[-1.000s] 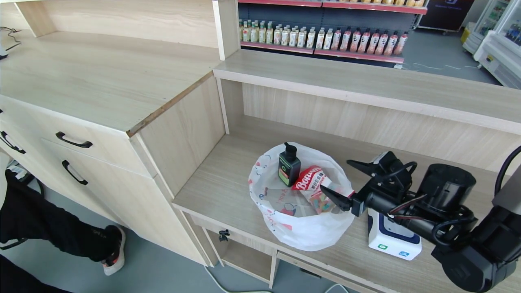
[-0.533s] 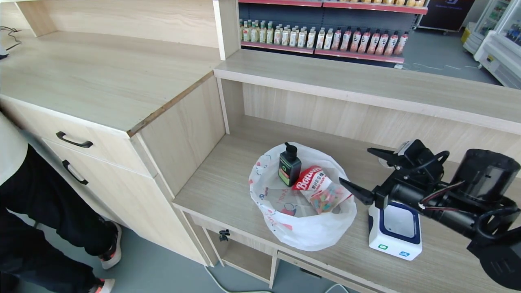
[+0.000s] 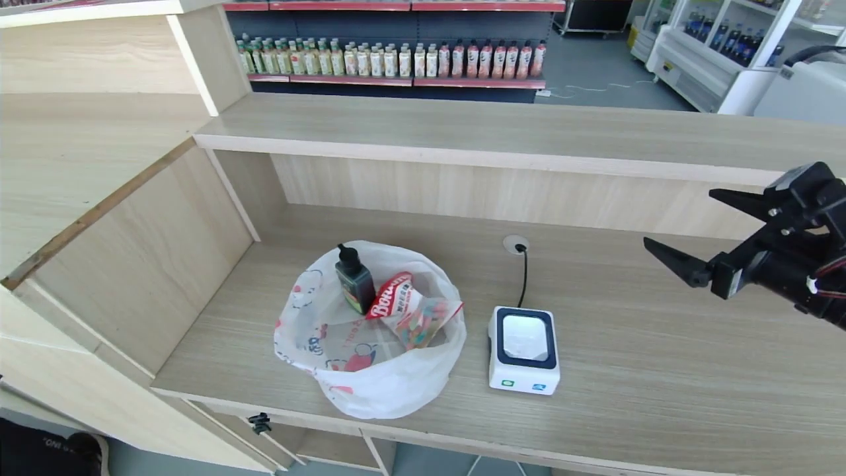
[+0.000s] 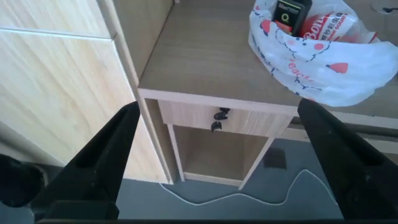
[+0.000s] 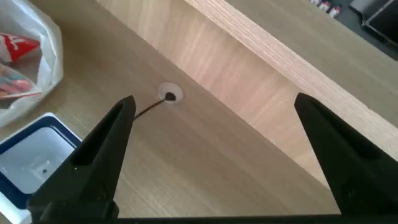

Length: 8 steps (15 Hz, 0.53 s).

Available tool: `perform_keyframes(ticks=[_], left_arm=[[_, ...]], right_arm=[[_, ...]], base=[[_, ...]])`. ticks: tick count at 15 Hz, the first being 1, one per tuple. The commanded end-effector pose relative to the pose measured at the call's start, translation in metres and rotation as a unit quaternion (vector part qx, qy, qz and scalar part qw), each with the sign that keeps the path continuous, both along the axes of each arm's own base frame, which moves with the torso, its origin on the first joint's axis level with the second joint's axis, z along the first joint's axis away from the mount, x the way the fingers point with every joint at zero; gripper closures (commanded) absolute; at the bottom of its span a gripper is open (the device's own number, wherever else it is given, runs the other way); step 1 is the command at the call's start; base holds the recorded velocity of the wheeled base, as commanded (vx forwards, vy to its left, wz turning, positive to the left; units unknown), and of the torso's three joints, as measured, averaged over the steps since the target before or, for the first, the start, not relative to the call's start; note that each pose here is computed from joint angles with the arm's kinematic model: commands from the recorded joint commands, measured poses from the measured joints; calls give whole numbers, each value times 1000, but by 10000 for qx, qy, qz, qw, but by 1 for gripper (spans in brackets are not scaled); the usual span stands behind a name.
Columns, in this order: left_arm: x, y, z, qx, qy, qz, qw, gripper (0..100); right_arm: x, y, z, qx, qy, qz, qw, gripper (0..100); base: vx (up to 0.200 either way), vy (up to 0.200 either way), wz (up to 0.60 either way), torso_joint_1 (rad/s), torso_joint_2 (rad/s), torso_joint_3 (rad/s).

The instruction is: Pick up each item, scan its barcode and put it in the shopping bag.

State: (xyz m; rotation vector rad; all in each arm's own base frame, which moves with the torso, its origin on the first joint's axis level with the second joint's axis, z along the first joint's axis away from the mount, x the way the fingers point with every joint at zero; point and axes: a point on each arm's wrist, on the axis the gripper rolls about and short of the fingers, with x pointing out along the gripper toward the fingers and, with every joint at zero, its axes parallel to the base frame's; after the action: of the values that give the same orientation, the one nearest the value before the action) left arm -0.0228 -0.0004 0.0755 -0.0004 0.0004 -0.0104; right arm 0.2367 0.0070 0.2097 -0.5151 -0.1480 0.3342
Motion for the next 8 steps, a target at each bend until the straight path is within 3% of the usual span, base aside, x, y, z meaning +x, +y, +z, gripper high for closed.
perform_keyframes(ticks=[1, 3, 5, 8], left_arm=[[0, 0, 0, -6, -2, -2, 10000, 0], [0, 0, 0, 2, -2, -2, 10000, 0], [0, 0, 0, -6, -2, -2, 10000, 0], [0, 0, 0, -6, -2, -2, 10000, 0]], right_arm=[[-11, -12, 32, 196, -251, -586, 9978, 0], [-24, -21, 35, 580, 274, -1431, 9876, 0], [-46, -23, 34, 838, 466, -2028, 9745, 0], [-112, -20, -23, 1049, 943, -2317, 9625, 0]], base=[[0, 0, -600, 2, -2, 2], [0, 0, -600, 0, 2, 0], [0, 0, -600, 2, 0, -2], [0, 0, 0, 0, 0, 0]])
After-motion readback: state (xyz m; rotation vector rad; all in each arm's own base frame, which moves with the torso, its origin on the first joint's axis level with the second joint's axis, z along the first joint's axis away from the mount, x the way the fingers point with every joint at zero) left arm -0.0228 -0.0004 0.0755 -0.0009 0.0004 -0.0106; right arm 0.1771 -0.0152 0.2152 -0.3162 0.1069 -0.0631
